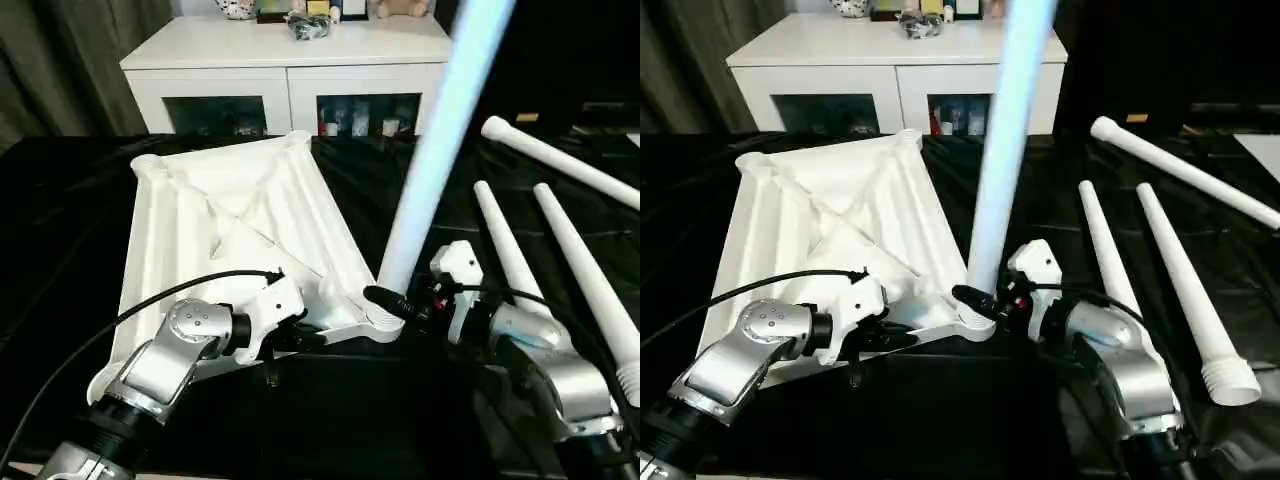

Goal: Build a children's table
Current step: Insert table leg to table base

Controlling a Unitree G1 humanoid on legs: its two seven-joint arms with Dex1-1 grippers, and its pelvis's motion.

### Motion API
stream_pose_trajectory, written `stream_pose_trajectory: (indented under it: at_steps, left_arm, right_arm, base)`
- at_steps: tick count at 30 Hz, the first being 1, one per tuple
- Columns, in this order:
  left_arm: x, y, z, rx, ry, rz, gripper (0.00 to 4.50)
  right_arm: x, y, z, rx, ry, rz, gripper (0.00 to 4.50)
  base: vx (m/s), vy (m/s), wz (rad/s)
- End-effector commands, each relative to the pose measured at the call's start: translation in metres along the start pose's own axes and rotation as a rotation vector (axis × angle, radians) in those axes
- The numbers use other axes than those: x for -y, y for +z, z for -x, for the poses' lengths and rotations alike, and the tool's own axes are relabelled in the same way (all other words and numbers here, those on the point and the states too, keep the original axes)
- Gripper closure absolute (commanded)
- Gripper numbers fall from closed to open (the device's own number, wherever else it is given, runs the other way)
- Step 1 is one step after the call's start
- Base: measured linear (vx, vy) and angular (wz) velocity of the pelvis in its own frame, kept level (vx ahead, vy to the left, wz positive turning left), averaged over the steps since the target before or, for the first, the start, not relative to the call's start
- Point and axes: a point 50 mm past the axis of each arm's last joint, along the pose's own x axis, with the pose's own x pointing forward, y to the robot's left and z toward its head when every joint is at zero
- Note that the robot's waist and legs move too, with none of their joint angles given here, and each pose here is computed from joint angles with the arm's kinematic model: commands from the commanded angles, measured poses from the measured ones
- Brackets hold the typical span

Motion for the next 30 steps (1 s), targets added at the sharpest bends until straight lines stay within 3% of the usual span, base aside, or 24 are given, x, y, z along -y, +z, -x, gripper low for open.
stream_pose_trajectory:
  at_steps: [1, 6, 11, 17, 21, 26, 30]
  left_arm:
    - [-0.010, 0.013, 0.010, 0.038, 0.055, -0.064, 4.50]
    - [-0.011, 0.014, 0.009, 0.042, 0.062, -0.063, 4.50]
    - [-0.011, 0.015, 0.008, 0.044, 0.064, -0.061, 4.50]
    - [-0.011, 0.015, 0.007, 0.049, 0.070, -0.059, 4.50]
    - [-0.011, 0.016, 0.008, 0.052, 0.079, -0.057, 4.50]
    - [-0.012, 0.016, 0.008, 0.056, 0.087, -0.057, 4.50]
    - [-0.016, 0.021, 0.007, 0.067, 0.115, -0.063, 4.50]
  right_arm:
    - [-0.008, -0.034, 0.000, -0.180, 0.065, -0.106, 2.62]
    - [-0.011, -0.045, 0.002, -0.243, 0.110, -0.150, 2.62]
    - [-0.012, -0.047, 0.002, -0.234, 0.101, -0.182, 2.62]
    - [-0.002, -0.043, 0.000, -0.130, 0.009, -0.246, 2.62]
    - [0.007, -0.040, 0.005, -0.006, -0.107, -0.296, 2.62]
    - [0.004, -0.042, 0.009, 0.064, -0.150, -0.316, 2.62]
    - [-0.013, -0.050, 0.011, 0.084, -0.176, -0.240, 2.62]
  base:
    - [0.000, 0.000, 0.00]
    - [0.000, 0.000, 0.00]
    - [0.000, 0.000, 0.00]
    - [0.000, 0.000, 0.00]
    - [0.000, 0.000, 0.00]
    - [0.000, 0.000, 0.00]
    - [0.000, 0.000, 0.00]
